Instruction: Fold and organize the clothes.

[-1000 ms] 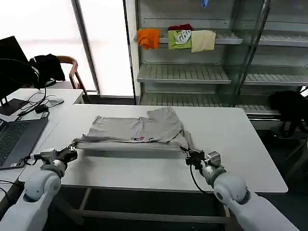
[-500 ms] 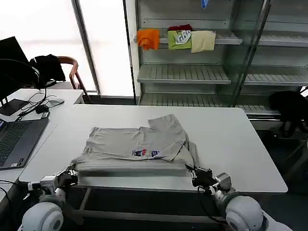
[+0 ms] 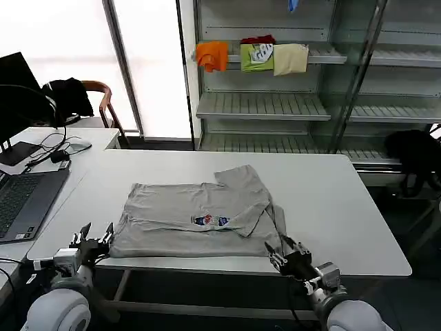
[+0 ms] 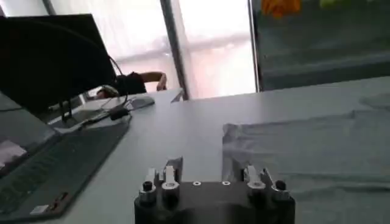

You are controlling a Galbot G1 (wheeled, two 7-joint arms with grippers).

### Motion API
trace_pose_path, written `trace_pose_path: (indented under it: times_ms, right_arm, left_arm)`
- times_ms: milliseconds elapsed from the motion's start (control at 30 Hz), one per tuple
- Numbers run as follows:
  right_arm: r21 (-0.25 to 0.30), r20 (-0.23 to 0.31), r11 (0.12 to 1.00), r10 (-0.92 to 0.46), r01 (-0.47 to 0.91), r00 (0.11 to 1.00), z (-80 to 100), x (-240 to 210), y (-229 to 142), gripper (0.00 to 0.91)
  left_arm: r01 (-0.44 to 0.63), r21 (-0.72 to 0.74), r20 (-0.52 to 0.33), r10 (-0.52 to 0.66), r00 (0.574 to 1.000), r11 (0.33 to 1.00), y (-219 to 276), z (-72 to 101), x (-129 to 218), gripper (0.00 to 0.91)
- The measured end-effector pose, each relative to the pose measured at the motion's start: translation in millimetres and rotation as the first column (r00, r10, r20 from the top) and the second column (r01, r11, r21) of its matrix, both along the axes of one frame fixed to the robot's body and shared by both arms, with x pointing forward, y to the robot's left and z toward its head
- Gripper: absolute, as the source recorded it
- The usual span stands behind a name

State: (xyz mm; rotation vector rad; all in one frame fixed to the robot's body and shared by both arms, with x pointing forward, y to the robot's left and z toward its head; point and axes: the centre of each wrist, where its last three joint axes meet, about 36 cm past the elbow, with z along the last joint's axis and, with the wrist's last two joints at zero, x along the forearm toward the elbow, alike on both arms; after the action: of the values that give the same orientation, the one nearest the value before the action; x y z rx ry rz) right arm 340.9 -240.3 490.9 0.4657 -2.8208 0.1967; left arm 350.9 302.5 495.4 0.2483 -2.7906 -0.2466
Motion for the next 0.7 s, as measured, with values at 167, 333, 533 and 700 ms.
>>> trace_pose_path:
  times_ms: [167,333,533,700]
  right_arm:
    - [0.020,0.074,1.000,0.017,-0.019,0.997,9.1,34,-8,0.907]
    - [0.042,0.104,0.997,0.059,-0.064,0.993,11.4,87,-11,0.907]
    - [0.051,0.086,0.994,0.088,-0.093,0.992,12.1,165,-6,0.907]
    - [0.035,0.045,0.996,0.085,-0.087,0.995,4.5,232,-2,0.907]
  left_arm:
    - [0.060,-0.024,0.095,-0.057,0.994,0.998,-3,13.6,15,0.907]
    - [0.115,-0.054,0.168,-0.105,0.980,0.992,-1,16.9,40,0.907]
    - [0.155,-0.092,0.201,-0.134,0.970,0.984,9,11.1,82,0.907]
    - [0.161,-0.118,0.179,-0.138,0.974,0.980,16,3.0,117,0.907]
